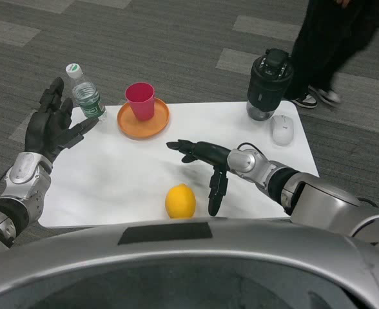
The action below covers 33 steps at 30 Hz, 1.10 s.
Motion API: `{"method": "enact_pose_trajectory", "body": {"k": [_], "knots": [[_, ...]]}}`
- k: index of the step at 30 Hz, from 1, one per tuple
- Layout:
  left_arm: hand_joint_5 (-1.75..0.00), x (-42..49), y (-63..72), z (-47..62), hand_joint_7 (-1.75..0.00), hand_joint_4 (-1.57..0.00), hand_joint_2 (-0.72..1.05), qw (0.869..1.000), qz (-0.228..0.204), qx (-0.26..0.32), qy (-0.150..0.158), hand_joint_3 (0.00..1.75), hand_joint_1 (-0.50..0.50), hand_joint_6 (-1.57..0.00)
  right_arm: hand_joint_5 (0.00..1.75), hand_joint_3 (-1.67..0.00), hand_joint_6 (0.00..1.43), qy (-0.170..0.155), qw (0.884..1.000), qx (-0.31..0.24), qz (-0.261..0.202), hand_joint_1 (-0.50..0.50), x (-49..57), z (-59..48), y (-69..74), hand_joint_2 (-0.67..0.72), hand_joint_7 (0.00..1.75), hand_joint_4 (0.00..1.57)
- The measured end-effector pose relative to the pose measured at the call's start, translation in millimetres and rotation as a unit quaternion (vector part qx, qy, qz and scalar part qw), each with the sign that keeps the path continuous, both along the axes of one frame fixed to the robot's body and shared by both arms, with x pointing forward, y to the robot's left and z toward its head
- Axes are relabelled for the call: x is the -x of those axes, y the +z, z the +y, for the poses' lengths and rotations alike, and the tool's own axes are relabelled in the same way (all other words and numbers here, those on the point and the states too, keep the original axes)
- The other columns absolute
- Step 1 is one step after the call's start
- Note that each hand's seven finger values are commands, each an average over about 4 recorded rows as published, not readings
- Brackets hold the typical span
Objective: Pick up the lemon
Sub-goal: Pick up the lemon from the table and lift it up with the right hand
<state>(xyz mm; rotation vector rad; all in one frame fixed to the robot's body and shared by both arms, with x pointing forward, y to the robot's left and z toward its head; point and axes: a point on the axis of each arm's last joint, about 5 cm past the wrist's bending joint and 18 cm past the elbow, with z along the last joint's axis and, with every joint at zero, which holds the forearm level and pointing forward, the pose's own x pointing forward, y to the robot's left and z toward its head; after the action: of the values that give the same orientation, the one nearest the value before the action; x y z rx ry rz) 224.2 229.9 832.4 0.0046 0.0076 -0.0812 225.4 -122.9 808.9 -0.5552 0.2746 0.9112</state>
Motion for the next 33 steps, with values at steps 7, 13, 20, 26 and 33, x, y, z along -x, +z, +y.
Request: {"method": "enact_pose_trajectory", "body": {"k": [7, 13, 20, 26, 33], "knots": [[0.00, 0.2, -0.1, 0.0, 0.00, 0.00, 0.78, 1.000, 0.000, 0.000, 0.000, 0.07, 0.50, 0.00, 0.73, -0.08, 0.00, 0.002, 1.000, -0.001, 0.001, 0.17, 3.8, 7.4, -3.0, 0.27, 0.00, 0.00], [0.00, 0.6, -0.5, 0.1, 0.00, 0.00, 0.78, 1.000, 0.001, 0.000, 0.000, 0.07, 0.50, 0.00, 0.78, -0.06, 0.00, -0.004, 1.000, -0.010, 0.001, 0.17, 7.3, 14.2, -5.1, 0.22, 0.00, 0.00], [0.00, 1.0, -1.1, -0.4, 0.00, 0.00, 0.78, 1.000, 0.003, 0.001, -0.001, 0.07, 0.50, 0.00, 0.78, -0.08, 0.00, -0.009, 1.000, -0.012, -0.002, 0.17, 9.4, 16.8, -6.3, 0.22, 0.00, 0.00], [0.00, -0.5, -1.0, -2.2, 0.00, 0.00, 0.78, 1.000, 0.006, -0.005, -0.010, 0.09, 0.50, 0.00, 0.78, -0.08, 0.00, 0.001, 1.000, -0.003, -0.001, 0.12, 13.4, 18.5, -9.1, 0.15, 0.05, 0.00], [0.00, -4.6, 1.4, -3.3, 0.00, 0.00, 0.78, 1.000, 0.004, -0.011, -0.016, 0.09, 0.50, 0.00, 0.87, -0.10, 0.00, 0.014, 1.000, 0.005, 0.000, 0.12, 16.6, 19.6, -11.0, 0.06, 0.07, 0.00]]}}
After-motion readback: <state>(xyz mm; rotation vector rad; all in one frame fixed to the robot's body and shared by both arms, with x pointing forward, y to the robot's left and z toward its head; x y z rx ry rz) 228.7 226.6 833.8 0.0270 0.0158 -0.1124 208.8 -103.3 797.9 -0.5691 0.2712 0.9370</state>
